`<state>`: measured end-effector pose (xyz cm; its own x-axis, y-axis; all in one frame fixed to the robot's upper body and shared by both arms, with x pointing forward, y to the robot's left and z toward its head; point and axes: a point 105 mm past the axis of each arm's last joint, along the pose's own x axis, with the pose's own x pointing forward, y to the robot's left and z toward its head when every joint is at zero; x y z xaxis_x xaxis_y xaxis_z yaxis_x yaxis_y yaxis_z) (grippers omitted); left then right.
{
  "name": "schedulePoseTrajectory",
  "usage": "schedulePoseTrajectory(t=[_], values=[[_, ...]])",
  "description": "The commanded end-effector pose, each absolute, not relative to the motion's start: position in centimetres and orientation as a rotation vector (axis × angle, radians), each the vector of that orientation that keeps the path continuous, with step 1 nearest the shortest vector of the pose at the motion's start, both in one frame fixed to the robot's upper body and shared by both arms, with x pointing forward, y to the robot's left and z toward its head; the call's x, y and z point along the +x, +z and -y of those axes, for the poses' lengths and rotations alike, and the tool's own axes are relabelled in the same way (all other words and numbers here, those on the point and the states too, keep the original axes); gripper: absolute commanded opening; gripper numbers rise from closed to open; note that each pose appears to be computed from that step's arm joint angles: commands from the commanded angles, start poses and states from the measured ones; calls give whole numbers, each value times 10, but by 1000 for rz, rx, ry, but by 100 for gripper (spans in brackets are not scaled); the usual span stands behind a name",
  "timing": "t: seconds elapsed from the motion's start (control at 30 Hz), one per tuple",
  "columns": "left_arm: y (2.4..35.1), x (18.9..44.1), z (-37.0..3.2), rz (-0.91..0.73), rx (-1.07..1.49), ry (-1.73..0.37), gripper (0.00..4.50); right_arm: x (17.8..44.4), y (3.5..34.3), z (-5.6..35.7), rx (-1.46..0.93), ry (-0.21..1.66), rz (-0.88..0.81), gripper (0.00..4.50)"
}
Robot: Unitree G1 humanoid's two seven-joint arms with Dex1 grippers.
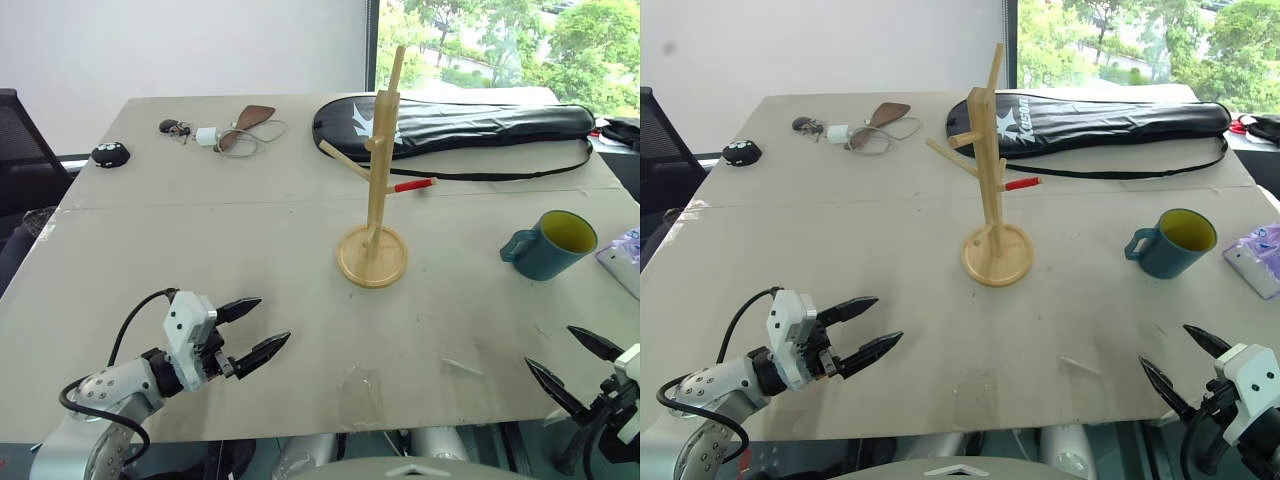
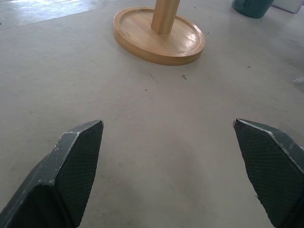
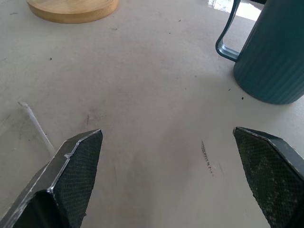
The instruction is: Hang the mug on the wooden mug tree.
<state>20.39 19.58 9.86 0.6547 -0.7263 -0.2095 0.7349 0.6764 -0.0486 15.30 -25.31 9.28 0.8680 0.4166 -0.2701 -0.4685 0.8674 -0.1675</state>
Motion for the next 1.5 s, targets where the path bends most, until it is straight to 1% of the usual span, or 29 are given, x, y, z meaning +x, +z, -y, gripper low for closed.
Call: schedulePoseTrajectory(t=[0.03, 0.17, 0.27, 0.3, 0.33, 0.43, 0.57, 0.7, 0.93, 1.1, 1.4, 1.5], values=[[112, 209, -189, -176, 34, -870, 450, 160, 101, 249, -243, 444, -176, 444], [135, 215, -170, -85, 34, -976, 450, 178, 107, 230, -235, 400, -119, 444], [143, 217, -164, -32, 49, -1029, 450, 189, 103, 221, -264, 343, -156, 444], [149, 217, -161, 10, -11, -1048, 450, 192, 102, 216, -240, 333, -160, 444], [154, 214, -157, 55, -25, -1098, 450, 195, 102, 211, -230, 331, -155, 444], [157, 195, -150, 53, 5, -1293, 450, 214, 100, 203, -153, 253, -125, 444], [164, 186, -152, 54, -28, -1380, 450, 231, 92, 191, -99, 215, -107, 444], [167, 184, -157, 70, -27, -1375, 450, 250, 91, 188, -78, 147, -77, 444], [175, 178, -155, 134, -23, -1360, 450, 280, 106, 185, -83, 101, -5, 444], [176, 175, -150, 143, -13, -1344, 450, 290, 111, 189, -67, 73, 5, 444], [186, 171, -137, 154, -3, -1310, 450, 299, 112, 193, -72, 48, -4, 444], [188, 170, -136, 153, -1, -1305, 450, 304, 110, 197, -83, 30, -13, 374]])
